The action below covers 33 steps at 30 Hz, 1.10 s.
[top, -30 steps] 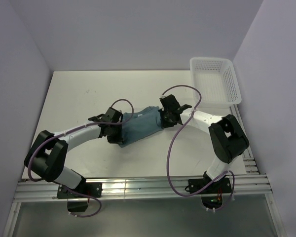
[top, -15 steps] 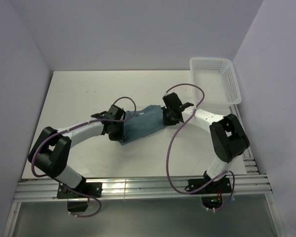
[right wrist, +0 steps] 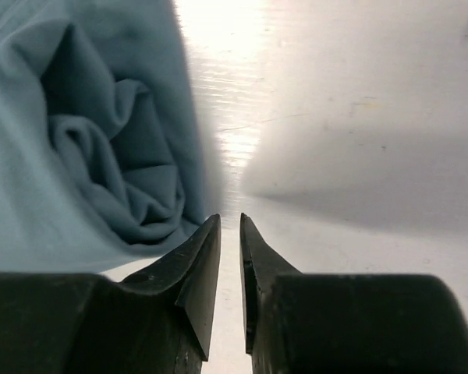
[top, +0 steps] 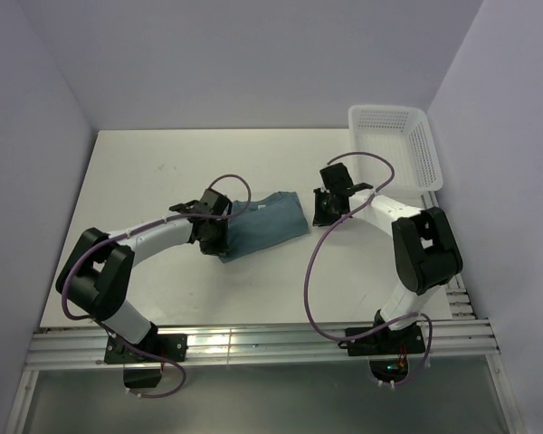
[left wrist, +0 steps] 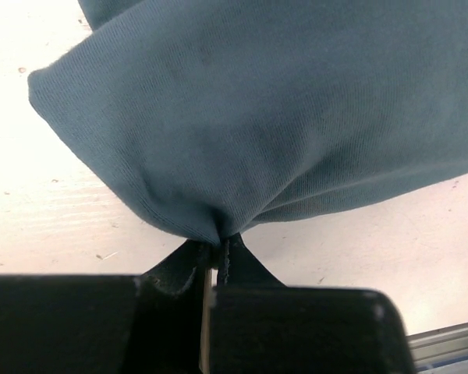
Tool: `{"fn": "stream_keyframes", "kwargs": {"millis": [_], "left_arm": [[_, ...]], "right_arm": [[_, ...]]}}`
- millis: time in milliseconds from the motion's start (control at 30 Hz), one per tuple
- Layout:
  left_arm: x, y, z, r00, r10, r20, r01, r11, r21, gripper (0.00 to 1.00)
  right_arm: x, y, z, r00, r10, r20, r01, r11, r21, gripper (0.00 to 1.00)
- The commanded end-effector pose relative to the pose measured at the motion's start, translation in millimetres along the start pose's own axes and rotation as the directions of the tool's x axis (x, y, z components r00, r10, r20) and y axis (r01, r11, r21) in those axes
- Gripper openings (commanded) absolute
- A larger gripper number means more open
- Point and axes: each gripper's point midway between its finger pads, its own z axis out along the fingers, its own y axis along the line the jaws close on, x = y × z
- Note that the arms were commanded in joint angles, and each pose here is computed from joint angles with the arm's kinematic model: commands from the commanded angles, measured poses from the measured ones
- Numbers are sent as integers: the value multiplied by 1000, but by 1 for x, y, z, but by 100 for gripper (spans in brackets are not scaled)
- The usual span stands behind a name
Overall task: Roll the t-shirts
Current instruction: Roll the tshirt
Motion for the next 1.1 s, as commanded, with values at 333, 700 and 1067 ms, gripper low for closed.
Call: {"fn": "stream_keyframes", "kwargs": {"millis": [333,700,1067], "left_arm": [[7,-11,-5,996,-54,-75,57,997,42,0],[21,-48,-5,936,-270,-226,302,946,119,0],[20,-111,-21,854,-409,-322,494,831,256,0]], "right_arm": [[-31,9,-45,984,178,22,-177,983,-37,50],[-2,53,-71,870,492,-32,-482,835,-266,100],[37,72,-40,769,639,2,-591,713,-377,100]]}}
